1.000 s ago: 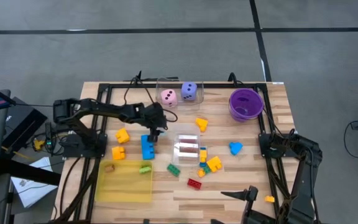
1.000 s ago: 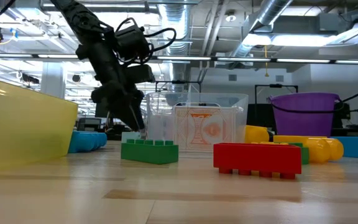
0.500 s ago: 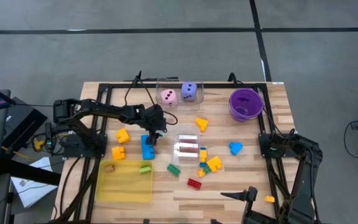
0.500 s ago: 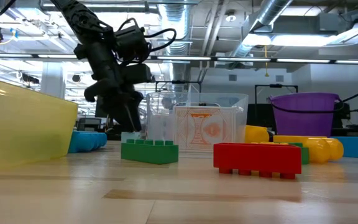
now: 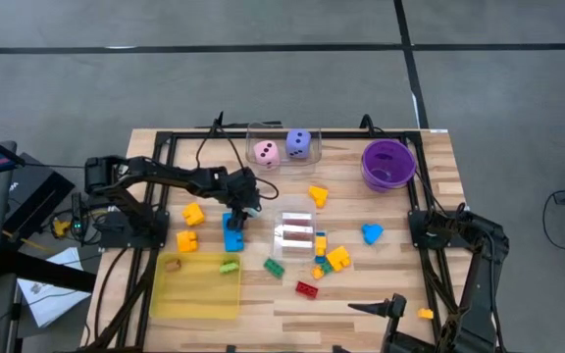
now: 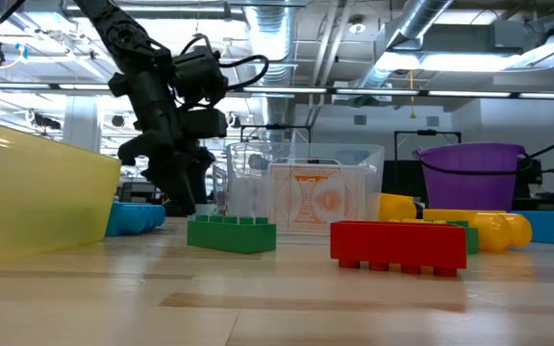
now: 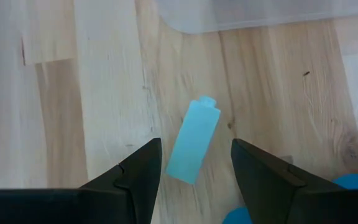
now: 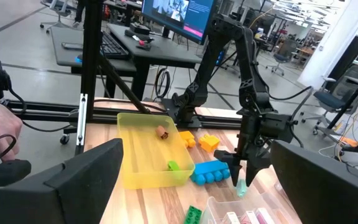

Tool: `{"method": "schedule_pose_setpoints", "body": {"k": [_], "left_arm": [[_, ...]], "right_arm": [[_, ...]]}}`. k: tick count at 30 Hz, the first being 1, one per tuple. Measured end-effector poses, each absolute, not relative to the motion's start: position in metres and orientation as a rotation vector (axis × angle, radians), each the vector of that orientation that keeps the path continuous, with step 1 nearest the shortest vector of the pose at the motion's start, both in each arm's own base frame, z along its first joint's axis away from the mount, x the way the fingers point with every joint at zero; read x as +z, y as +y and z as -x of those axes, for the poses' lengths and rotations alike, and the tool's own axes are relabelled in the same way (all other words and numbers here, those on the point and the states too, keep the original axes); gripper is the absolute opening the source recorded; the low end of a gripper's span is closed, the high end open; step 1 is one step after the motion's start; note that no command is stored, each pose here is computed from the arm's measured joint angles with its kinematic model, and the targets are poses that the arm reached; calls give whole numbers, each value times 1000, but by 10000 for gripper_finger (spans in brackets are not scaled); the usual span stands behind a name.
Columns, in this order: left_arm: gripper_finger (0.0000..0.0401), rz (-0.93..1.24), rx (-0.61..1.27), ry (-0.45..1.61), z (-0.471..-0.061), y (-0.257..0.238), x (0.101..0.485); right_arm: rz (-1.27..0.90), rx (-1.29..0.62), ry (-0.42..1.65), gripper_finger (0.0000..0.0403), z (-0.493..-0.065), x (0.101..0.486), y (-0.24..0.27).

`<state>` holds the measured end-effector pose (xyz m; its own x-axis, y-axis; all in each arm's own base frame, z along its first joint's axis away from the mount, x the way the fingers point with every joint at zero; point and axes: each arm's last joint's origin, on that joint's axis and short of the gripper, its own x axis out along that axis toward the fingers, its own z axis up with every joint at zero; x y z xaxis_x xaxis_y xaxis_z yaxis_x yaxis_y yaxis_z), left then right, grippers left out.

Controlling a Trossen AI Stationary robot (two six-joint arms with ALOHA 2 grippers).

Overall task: Pick & Place Toys
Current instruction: Put the light blue game piece into the yellow bin

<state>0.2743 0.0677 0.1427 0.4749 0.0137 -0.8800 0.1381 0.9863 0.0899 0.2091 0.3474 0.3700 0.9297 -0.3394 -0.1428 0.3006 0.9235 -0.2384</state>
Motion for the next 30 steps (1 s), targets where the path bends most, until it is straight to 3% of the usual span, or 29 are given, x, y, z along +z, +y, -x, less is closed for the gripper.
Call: {"method": "schedule_pose_setpoints", "body": {"k": [6, 15, 23, 30], "left_arm": [[163, -170, -62, 1035, -277, 68, 143], [50, -191, -15, 1044, -277, 71, 143], [53, -185, -18, 1038, -275, 70, 147], [52, -120, -73, 891, -262, 55, 190]], "right_arm": [[217, -330, 184, 400, -209, 370, 347], [215, -320, 193, 400, -209, 370, 348], [214, -317, 195, 400, -209, 370, 348], [211, -314, 198, 400, -209, 370, 348]]}}
